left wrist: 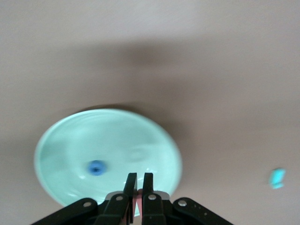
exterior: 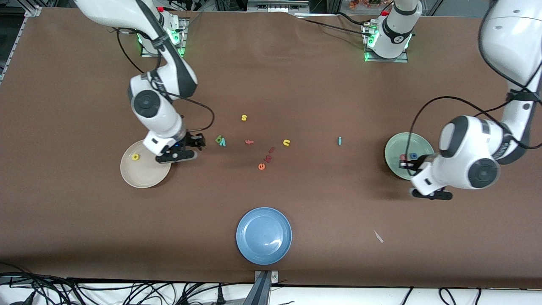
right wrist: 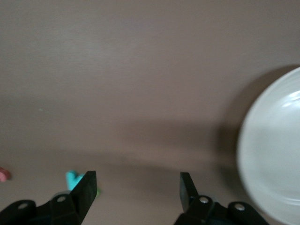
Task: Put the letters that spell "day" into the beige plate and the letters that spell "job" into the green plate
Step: 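Drop the yellow letter on the cream plate while the left gripper drops pink, then grasp the cyan y with the right gripper while the left gripper grasps cyan stick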
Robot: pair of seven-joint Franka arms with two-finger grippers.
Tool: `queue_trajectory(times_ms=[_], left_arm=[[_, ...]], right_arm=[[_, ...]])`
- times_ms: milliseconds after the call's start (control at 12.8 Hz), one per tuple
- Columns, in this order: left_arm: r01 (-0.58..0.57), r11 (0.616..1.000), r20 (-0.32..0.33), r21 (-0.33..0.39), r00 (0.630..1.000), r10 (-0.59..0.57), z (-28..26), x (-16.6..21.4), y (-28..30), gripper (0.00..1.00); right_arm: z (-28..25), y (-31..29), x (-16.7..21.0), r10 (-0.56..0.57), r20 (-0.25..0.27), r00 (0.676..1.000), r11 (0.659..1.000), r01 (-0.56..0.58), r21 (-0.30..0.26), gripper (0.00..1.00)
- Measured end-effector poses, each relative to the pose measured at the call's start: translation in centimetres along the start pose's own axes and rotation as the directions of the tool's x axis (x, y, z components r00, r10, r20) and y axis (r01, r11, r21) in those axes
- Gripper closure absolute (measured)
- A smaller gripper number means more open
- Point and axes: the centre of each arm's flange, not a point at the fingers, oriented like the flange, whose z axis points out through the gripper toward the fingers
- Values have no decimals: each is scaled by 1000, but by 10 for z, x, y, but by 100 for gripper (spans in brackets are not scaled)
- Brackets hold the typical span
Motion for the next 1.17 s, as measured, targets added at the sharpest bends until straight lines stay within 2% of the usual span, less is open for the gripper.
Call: queue_trajectory(times_ms=[235,313,547,704,938,1016,1094,1173], left_arm=[[-20,999,32,-38,999,21,37,-2,-29,95],[-27,999,35,-43,999,29,47,0,-25,88],[-44,998,27,-44,999,46,47,3,-11,59],[-34,999,-8,-39,999,34,25,4,2,39],[58,997,-35,-45,998,-60,-12,-5,68,6],[96,994,-34,-50,995,-98,-20,-10,100,1],[122,991,-31,-53,992,-124,-23,-15,132,1],[145,988,-25,-49,989,-146,-21,-20,162,7]], right_arm=[[25,-30,-1,65,11,998,998,-65,1,20],[34,-36,-2,85,15,996,996,-85,1,20],[49,-57,-11,130,20,991,991,-130,1,20],[56,-72,-16,148,10,989,989,-148,9,20],[69,-85,-24,147,10,989,989,-147,12,20],[71,-85,-24,147,12,989,989,-147,11,20],[72,-85,-24,148,12,989,989,-148,10,22],[74,-84,-25,148,13,989,989,-148,10,21]])
